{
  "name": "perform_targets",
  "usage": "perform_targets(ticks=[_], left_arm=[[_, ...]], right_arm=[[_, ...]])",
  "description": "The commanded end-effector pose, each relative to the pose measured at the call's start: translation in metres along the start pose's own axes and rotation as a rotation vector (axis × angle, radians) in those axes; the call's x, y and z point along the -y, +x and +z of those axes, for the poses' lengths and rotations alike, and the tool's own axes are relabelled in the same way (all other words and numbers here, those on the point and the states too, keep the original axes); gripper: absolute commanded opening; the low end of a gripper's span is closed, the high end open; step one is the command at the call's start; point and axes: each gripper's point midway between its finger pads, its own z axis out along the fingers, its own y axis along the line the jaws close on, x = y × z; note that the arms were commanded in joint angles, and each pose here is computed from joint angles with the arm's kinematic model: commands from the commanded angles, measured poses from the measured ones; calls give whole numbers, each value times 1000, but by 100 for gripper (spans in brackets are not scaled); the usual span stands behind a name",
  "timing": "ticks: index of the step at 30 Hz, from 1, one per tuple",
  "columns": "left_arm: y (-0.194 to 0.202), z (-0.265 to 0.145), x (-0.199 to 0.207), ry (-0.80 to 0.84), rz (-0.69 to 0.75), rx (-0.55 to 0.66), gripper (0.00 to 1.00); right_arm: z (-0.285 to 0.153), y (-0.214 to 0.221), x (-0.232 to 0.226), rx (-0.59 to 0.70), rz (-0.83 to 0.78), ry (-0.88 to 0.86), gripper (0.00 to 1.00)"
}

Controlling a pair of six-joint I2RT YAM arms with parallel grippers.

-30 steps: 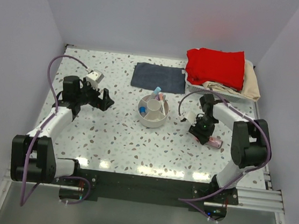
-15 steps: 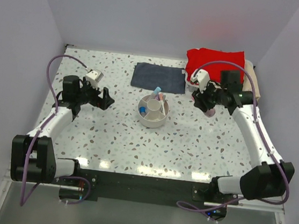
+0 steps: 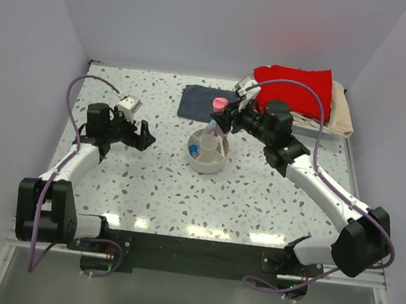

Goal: Sort the stationery into containers
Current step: Place the stationery in the storage box.

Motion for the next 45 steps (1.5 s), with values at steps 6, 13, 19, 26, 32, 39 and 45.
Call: perform_targets(ticks=[6, 13, 19, 26, 32, 39, 45], left_arm=[[2, 1, -6, -1, 41, -40, 100], [5, 2, -15, -21, 65, -93, 100], [7, -3, -23, -64, 95, -124, 100], [13, -1, -22, -56, 84, -132, 100], [10, 1, -23, -54, 84, -128, 100], [14, 1, -23, -49, 79, -141, 100], [12, 2, -23, -46, 83, -139, 100]], right_arm=[[38, -26, -22, 239, -34, -23, 0], [57, -7, -35, 262, -96, -60, 0], [64, 12, -32, 238, -99, -41, 0], [60, 22, -30, 204, -107, -25, 0], [56, 43, -23, 156, -92, 15, 0], [50, 66, -18, 125, -69, 53, 0], [45, 70, -16, 89, -66, 65, 51]])
